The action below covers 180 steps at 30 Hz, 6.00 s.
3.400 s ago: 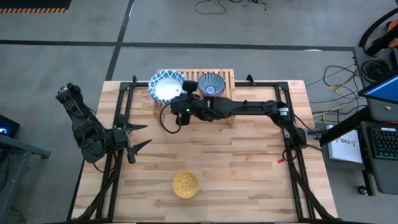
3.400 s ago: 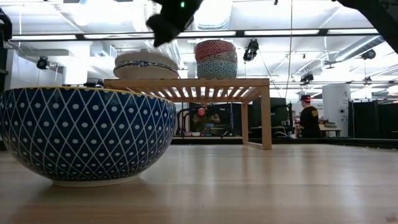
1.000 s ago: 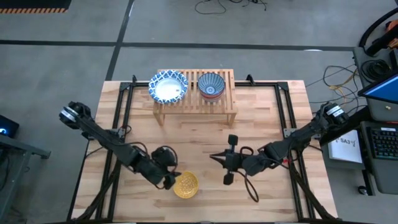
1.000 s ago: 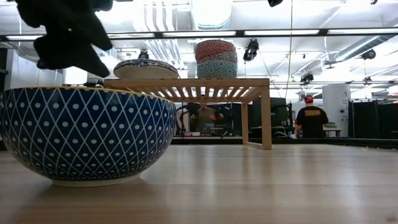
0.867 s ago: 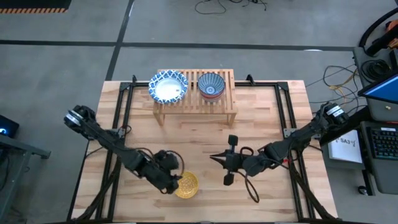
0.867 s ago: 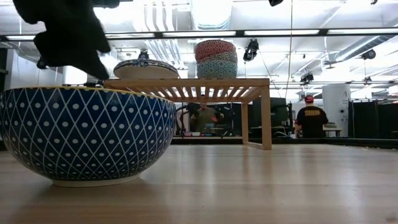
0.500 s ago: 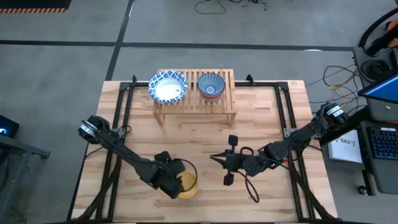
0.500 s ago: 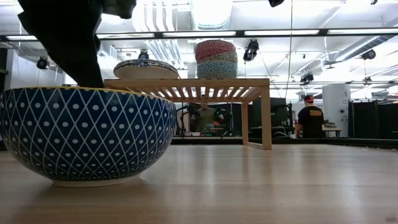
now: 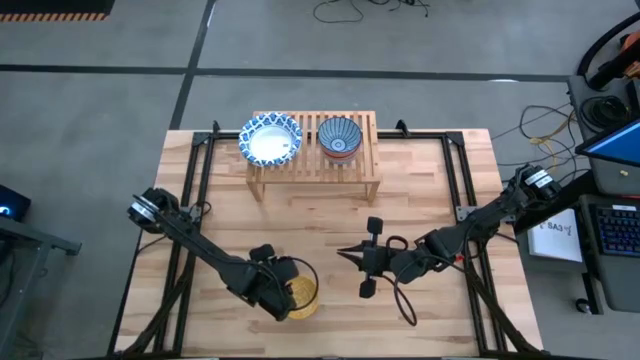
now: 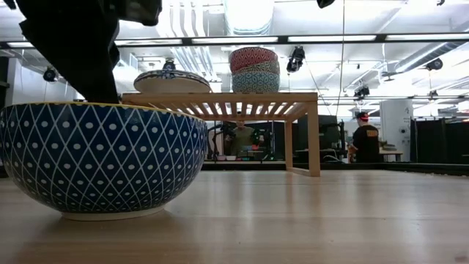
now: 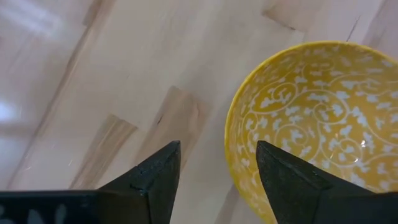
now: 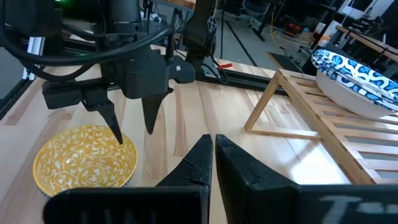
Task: Place and stack bowls onto a shelf
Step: Stack the yellow patterned bowl on top of the blue patterned bowl on the shelf
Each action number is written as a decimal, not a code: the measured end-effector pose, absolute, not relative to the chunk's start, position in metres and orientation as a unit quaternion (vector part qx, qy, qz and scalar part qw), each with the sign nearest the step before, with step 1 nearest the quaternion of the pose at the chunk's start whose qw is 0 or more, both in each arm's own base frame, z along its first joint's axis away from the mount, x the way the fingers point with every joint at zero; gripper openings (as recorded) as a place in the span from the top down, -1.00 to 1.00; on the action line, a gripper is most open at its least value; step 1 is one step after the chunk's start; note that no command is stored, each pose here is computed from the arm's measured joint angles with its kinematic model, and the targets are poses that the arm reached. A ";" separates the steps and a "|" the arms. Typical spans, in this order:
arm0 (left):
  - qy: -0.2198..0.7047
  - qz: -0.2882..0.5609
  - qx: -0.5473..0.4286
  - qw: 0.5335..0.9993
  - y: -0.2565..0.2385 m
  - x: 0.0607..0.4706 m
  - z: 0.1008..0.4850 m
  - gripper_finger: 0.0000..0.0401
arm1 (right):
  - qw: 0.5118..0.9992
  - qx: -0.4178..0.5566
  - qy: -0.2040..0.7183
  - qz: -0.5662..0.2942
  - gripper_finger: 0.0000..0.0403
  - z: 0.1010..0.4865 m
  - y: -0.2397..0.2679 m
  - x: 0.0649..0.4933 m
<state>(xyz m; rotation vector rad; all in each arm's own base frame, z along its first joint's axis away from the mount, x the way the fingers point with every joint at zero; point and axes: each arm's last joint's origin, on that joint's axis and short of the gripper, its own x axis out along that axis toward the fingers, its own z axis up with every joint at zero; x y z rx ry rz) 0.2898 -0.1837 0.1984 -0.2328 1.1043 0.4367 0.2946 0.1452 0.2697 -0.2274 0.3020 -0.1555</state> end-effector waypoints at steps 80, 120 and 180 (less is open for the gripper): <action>0.437 0.049 -0.125 0.890 -0.151 0.259 0.241 0.97 | 0.987 -0.121 0.105 0.024 0.78 0.278 0.162 0.293; 0.587 -0.108 -0.188 0.780 -0.120 0.271 0.200 0.95 | 0.890 -0.242 0.287 0.260 0.02 0.243 0.199 0.431; 0.260 0.316 -0.173 0.896 -0.104 0.290 0.214 0.72 | 0.945 0.056 0.280 -0.161 0.86 0.196 0.069 0.375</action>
